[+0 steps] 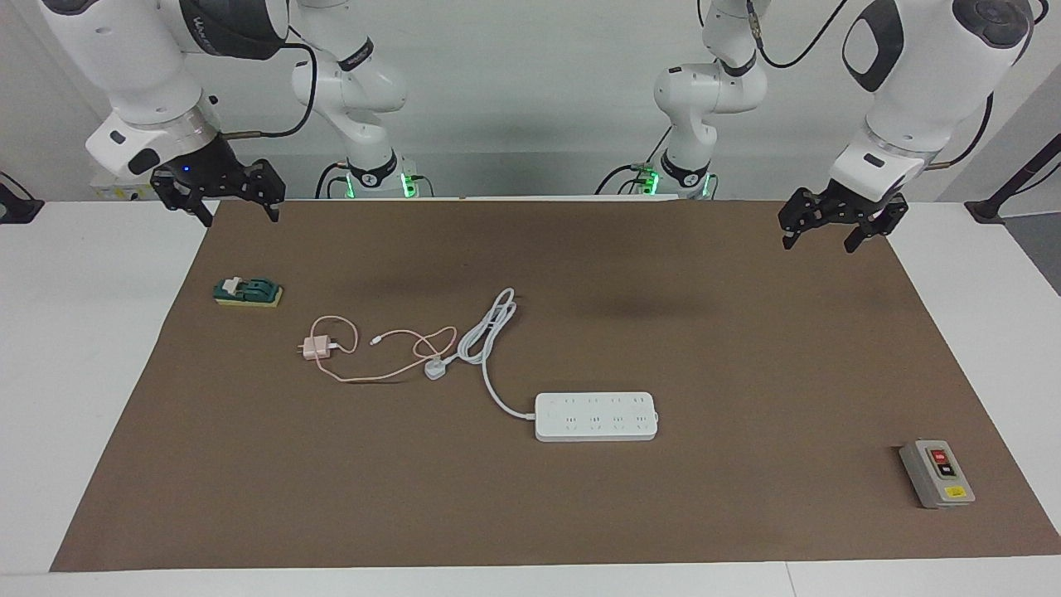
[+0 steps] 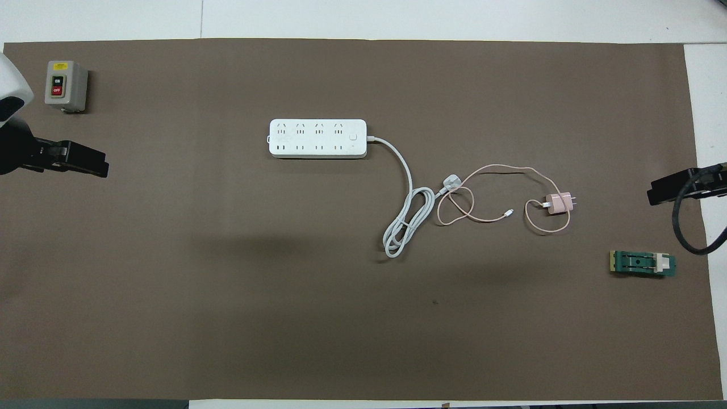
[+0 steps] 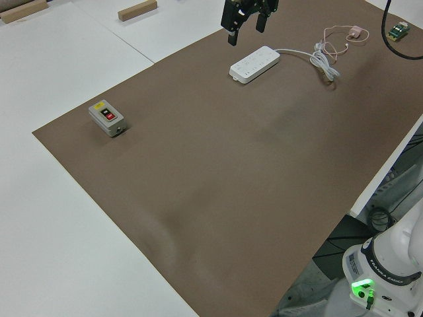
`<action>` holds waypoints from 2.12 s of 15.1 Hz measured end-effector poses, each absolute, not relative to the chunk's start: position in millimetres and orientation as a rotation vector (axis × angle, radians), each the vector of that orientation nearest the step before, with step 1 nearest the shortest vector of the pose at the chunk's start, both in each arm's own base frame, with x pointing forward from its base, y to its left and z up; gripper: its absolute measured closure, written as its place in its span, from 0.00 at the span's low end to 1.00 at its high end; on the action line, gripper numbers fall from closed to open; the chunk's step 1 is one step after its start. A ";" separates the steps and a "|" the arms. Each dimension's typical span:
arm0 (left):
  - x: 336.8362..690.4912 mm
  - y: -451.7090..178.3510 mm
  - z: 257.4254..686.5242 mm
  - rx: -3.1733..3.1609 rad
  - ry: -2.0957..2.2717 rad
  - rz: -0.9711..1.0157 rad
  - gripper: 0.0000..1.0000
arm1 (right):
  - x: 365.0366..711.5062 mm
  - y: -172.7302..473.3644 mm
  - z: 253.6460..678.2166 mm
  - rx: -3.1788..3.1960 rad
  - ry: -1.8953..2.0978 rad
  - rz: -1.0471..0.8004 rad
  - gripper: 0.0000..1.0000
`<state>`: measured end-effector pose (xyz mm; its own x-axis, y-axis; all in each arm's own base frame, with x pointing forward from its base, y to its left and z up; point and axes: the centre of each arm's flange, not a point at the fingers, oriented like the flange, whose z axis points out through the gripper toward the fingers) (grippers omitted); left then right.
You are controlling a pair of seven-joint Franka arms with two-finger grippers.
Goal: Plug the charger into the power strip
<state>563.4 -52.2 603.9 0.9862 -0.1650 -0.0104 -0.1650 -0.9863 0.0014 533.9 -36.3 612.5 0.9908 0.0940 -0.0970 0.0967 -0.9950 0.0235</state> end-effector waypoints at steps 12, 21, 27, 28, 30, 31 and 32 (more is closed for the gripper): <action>563.4 -52.1 603.9 3.130 -0.260 -0.017 0.00 | 532.9 -47.2 612.8 3.109 0.117 -0.148 0.00; 562.8 -50.9 602.7 3.130 -0.256 -0.029 0.00 | 527.8 -121.0 536.6 3.146 -0.724 -0.295 0.04; 562.5 -45.6 598.8 3.131 -0.242 -0.048 0.00 | 533.6 -173.1 445.5 3.057 -1.464 -0.527 0.05; 562.4 -45.8 598.8 3.131 -0.242 -0.048 0.00 | 533.1 -177.8 429.0 3.015 -1.574 -0.557 0.05; 562.4 -46.0 598.8 3.131 -0.243 -0.048 0.00 | 531.1 -178.4 403.2 2.903 -1.746 -0.605 0.07; 562.4 -45.8 598.8 3.131 -0.242 -0.048 0.00 | 530.2 -176.0 394.0 2.852 -1.804 -0.629 0.07; 562.4 -45.8 598.8 3.131 -0.242 -0.049 0.00 | 529.6 -174.3 384.6 2.815 -1.846 -0.664 0.07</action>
<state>562.4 -45.8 598.8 0.9876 -0.1538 -0.0307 -0.1538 -0.9881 0.0031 529.6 -174.3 384.6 0.3598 -0.8091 -0.4646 -0.9196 -0.3917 -0.0299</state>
